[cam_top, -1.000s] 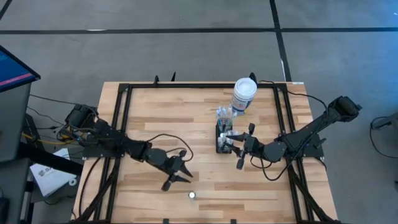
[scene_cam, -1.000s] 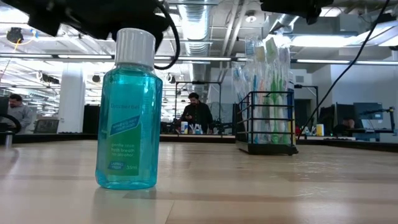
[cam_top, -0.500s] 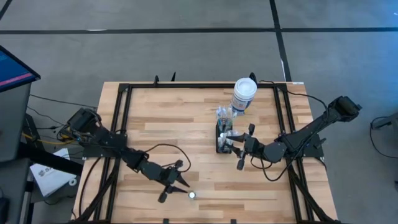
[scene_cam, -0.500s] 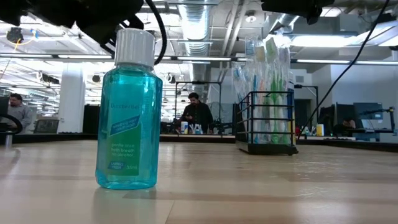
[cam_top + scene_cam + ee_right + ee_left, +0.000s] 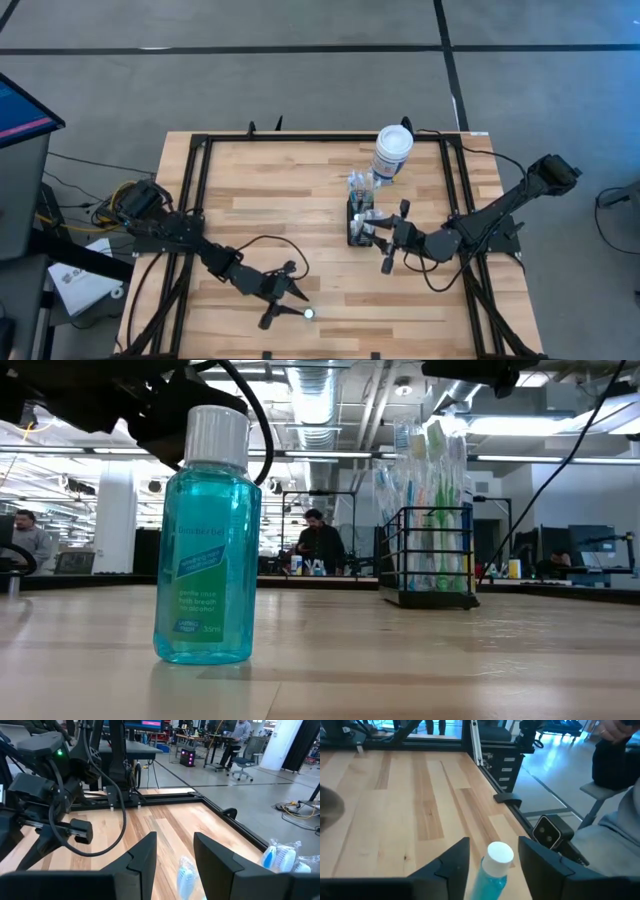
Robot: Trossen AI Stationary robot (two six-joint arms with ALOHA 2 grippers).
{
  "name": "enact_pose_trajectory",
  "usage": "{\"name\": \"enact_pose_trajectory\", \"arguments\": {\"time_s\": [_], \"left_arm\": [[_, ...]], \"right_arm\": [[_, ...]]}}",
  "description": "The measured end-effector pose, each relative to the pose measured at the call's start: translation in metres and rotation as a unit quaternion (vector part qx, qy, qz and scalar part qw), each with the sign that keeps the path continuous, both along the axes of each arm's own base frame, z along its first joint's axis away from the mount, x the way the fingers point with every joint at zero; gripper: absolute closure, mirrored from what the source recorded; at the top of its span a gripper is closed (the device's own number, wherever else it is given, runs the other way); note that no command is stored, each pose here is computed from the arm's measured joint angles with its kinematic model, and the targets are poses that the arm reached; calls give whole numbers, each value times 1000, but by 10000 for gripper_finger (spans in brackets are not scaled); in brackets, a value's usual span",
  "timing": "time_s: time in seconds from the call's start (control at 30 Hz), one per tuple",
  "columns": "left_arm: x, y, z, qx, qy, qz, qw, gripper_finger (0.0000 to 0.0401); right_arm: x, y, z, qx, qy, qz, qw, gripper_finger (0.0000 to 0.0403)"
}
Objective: Pick & Place toothbrushing station
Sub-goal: Put the blue liquid mouthwash into the wire mesh organizer
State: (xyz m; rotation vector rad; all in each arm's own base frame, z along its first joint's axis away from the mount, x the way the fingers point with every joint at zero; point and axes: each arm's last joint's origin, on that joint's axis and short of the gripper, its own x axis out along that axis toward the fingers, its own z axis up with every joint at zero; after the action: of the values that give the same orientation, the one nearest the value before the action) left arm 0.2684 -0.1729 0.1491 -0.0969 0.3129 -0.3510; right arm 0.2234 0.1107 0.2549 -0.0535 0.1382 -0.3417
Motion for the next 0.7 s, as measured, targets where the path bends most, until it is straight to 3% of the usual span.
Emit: {"name": "enact_pose_trajectory", "arguments": {"time_s": [0.27, 0.7], "left_arm": [[-3, -7, -7, -6, 13, -4, 1000, 201], [11, -14, -22, 13, 16, 5, 1000, 196]], "right_arm": [[0, 0, 0, 0, 0, 0, 1000, 282], [-1, 1, 0, 0, 0, 3, 1000, 282]]}}
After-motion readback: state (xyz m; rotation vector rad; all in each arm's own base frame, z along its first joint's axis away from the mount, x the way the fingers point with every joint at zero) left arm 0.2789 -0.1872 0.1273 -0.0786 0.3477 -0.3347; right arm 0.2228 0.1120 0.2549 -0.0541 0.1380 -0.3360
